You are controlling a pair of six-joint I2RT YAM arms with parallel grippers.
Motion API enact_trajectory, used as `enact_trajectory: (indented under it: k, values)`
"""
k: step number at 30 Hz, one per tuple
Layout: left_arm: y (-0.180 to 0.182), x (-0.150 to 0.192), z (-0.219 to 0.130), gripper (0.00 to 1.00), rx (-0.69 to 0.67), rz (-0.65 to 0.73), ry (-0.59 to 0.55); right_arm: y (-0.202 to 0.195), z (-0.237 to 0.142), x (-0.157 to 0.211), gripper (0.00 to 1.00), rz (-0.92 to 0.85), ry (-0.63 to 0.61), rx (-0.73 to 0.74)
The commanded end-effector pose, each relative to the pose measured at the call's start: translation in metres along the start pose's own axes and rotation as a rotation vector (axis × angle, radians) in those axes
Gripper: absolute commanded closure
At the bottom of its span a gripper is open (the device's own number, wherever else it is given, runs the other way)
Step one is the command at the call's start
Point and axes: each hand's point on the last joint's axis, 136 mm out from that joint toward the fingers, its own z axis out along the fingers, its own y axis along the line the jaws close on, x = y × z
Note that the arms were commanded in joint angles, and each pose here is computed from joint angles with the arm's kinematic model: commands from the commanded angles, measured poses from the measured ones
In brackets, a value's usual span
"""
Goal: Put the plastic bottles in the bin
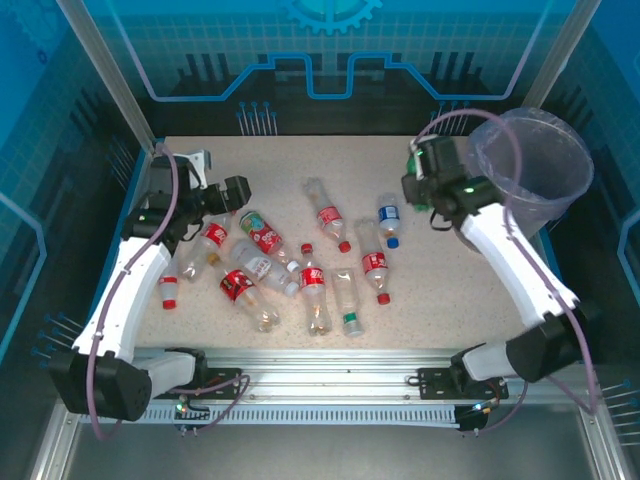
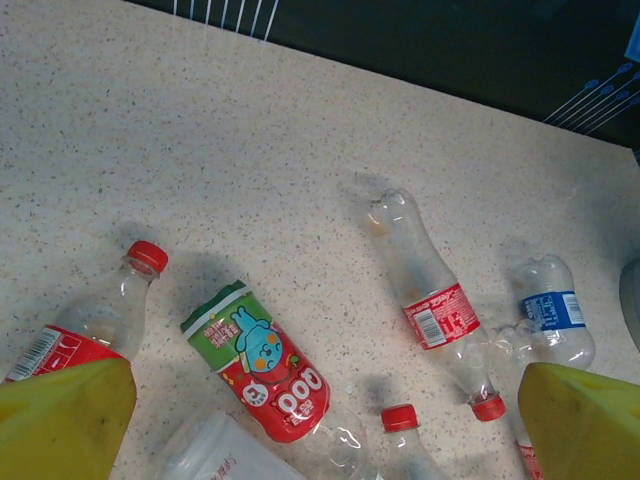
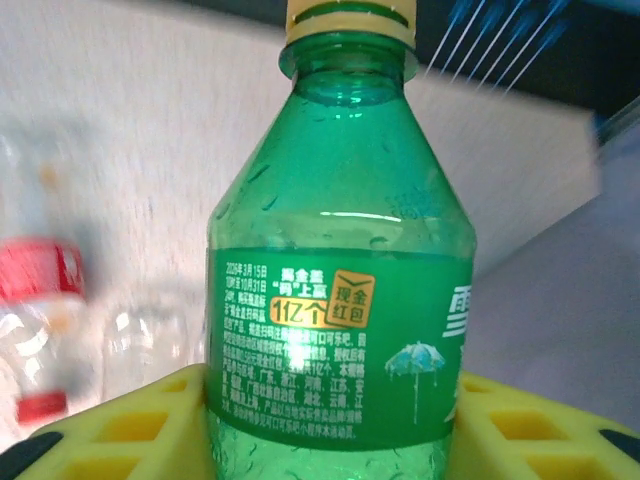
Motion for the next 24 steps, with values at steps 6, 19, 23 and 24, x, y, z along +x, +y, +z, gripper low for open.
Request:
enact_trajectory:
  k: [6, 19, 23, 24]
  values:
    - [-0.01, 0.017, 0.013, 0.01, 0.08, -0.045, 0.053, -0.11, -0.066, -0.029, 0.51, 0.06, -0.021, 0.262]
    - [-0.007, 0.019, 0.012, 0.01, 0.061, -0.064, 0.062, -0.226, 0.005, 0.01, 0.52, 0.331, 0.183, 0.315]
    - [-0.007, 0.019, 0.011, 0.01, 0.061, -0.055, 0.059, -0.233, 0.036, 0.03, 0.52, 0.353, 0.256, 0.283]
    - [-0.006, 0.019, 0.011, 0.01, 0.055, -0.057, 0.058, -0.234, 0.043, 0.035, 0.52, 0.354, 0.274, 0.276]
